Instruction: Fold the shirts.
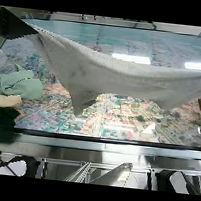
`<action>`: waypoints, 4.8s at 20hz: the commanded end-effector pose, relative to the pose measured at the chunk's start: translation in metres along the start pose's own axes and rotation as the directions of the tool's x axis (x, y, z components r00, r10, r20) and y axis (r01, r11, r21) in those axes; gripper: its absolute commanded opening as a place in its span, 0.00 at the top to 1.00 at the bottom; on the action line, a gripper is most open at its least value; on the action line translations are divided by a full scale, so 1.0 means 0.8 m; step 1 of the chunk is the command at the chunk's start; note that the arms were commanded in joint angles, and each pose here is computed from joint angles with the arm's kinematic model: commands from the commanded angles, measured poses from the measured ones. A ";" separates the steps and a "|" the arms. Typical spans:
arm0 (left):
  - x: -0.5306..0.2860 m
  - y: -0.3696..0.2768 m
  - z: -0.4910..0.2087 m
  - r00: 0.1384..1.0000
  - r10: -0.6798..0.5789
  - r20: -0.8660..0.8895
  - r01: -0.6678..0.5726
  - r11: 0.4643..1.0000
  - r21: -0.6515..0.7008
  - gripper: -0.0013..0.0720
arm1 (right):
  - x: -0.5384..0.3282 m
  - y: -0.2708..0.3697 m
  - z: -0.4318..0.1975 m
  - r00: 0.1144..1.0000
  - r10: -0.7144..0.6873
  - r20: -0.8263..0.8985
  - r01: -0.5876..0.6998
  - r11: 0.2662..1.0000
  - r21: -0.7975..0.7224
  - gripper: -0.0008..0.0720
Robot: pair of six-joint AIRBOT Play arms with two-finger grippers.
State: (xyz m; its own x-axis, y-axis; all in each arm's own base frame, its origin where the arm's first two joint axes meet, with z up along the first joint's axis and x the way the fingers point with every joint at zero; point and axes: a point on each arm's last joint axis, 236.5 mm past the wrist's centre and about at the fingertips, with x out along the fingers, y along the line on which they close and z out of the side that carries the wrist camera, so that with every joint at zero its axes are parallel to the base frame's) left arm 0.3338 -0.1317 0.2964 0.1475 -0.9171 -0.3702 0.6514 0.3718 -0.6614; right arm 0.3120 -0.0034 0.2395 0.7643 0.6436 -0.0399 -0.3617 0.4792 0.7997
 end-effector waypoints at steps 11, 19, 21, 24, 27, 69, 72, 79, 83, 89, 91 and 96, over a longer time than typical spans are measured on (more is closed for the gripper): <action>-0.069 -0.101 -0.055 0.930 0.324 0.174 -0.351 0.923 0.155 0.95 | 0.005 0.111 0.004 0.989 0.056 0.134 -0.027 0.977 -0.212 0.96; 0.079 0.174 -0.138 0.969 0.131 -0.209 -0.193 0.930 -0.312 0.95 | 0.069 -0.157 -0.063 0.843 -0.535 -0.050 0.534 0.845 -0.041 0.96; 0.116 0.236 -0.138 0.958 0.123 -0.257 -0.210 0.915 -0.345 0.95 | 0.105 -0.214 -0.084 0.814 -0.569 -0.122 0.572 0.820 -0.006 0.96; 0.155 0.300 -0.126 0.956 0.109 -0.273 -0.209 0.905 -0.370 0.96 | 0.141 -0.277 -0.101 0.778 -0.588 -0.221 0.608 0.794 0.029 0.96; 0.171 0.328 -0.097 0.958 0.141 -0.251 -0.219 0.922 -0.318 0.96 | 0.158 -0.300 -0.085 0.773 -0.593 -0.224 0.611 0.791 0.012 0.96; 0.127 0.259 -0.478 0.947 0.224 -0.232 -0.307 0.406 -0.861 0.44 | -0.115 -0.213 -0.200 0.510 -0.816 -0.273 0.848 0.530 -0.002 0.37; 0.143 0.261 -0.464 0.973 0.182 -0.145 -0.209 0.411 -0.887 0.48 | -0.112 -0.210 -0.195 0.520 -0.817 -0.251 0.843 0.538 -0.002 0.37; 0.194 0.249 -0.439 0.971 0.062 -0.232 -0.227 0.556 -0.800 0.49 | -0.112 -0.225 -0.210 0.506 -0.796 -0.331 0.854 0.516 0.066 0.36; 0.207 0.227 -0.427 0.967 -0.028 -0.255 -0.189 0.594 -0.782 0.96 | -0.127 -0.265 -0.230 0.422 -0.767 -0.484 0.889 0.454 0.055 0.37; 0.207 0.216 -0.427 0.966 -0.064 -0.252 -0.168 0.588 -0.792 0.96 | -0.159 -0.306 -0.245 0.473 -0.622 -0.624 0.860 0.480 0.174 0.36; 0.207 0.216 -0.427 0.966 -0.064 -0.252 -0.168 0.588 -0.791 0.96 | -0.164 -0.321 -0.251 0.529 -0.572 -0.627 0.834 0.489 0.256 0.37; 0.207 0.214 -0.427 0.965 -0.071 -0.252 -0.162 0.591 -0.790 0.96 | -0.151 -0.361 -0.249 0.608 -0.547 -0.576 0.777 0.558 0.290 0.37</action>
State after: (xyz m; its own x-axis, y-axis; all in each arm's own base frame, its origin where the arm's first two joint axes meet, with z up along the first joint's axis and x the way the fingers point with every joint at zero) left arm 0.2156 -0.1693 -0.1038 -0.0891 -0.8702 -0.4846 -0.2302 0.4914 -0.8400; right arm 0.2088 -0.0954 -0.0920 0.3136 0.4488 -0.8368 0.5823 0.6053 0.5428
